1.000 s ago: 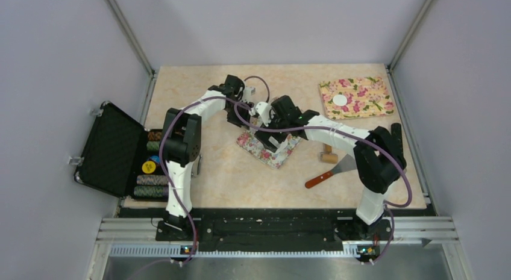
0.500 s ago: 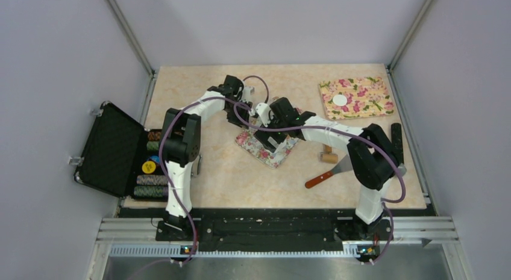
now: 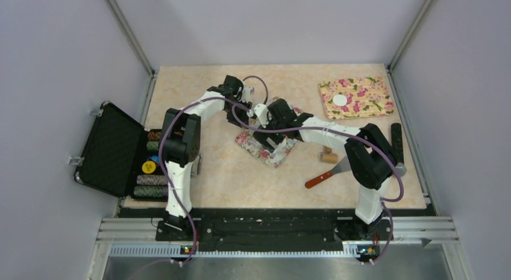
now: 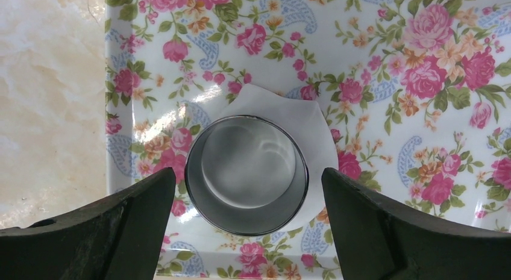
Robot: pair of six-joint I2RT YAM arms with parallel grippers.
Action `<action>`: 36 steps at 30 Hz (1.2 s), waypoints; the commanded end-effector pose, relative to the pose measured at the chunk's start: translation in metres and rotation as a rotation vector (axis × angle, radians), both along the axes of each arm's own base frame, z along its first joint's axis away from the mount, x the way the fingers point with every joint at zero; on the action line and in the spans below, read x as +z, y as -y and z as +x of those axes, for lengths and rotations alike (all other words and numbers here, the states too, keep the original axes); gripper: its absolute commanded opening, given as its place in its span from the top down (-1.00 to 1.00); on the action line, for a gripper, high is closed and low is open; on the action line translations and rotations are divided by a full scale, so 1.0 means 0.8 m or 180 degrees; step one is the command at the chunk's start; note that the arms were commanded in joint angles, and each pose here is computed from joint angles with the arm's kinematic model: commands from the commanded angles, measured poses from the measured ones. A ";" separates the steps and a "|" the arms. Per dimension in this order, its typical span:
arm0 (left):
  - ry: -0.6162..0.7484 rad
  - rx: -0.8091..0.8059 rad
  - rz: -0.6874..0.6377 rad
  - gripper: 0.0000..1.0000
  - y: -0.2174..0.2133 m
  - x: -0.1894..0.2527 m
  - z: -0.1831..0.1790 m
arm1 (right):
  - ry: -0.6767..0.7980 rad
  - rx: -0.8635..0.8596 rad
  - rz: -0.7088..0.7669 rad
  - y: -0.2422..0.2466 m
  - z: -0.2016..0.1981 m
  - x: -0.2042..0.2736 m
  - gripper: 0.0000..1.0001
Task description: Roll out the dumpling wrappers from the dough
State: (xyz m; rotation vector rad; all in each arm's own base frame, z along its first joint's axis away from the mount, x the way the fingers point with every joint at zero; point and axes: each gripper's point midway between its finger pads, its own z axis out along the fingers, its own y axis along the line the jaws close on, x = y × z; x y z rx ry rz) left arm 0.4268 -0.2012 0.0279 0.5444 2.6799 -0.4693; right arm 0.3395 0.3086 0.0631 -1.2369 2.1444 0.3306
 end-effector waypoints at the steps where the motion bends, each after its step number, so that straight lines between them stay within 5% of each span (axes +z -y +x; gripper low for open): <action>1: -0.0156 -0.0004 0.0070 0.22 -0.005 -0.031 -0.013 | 0.0194 0.0055 0.0056 -0.022 0.006 0.011 -0.79; 13: -0.0148 0.0002 0.0083 0.22 -0.005 -0.031 -0.013 | 0.0265 0.0044 -0.0049 -0.020 0.009 0.003 -0.48; 36: -0.0134 0.0013 0.0108 0.22 -0.008 -0.030 -0.013 | -0.0264 0.0031 -0.0202 0.018 -0.037 -0.057 0.51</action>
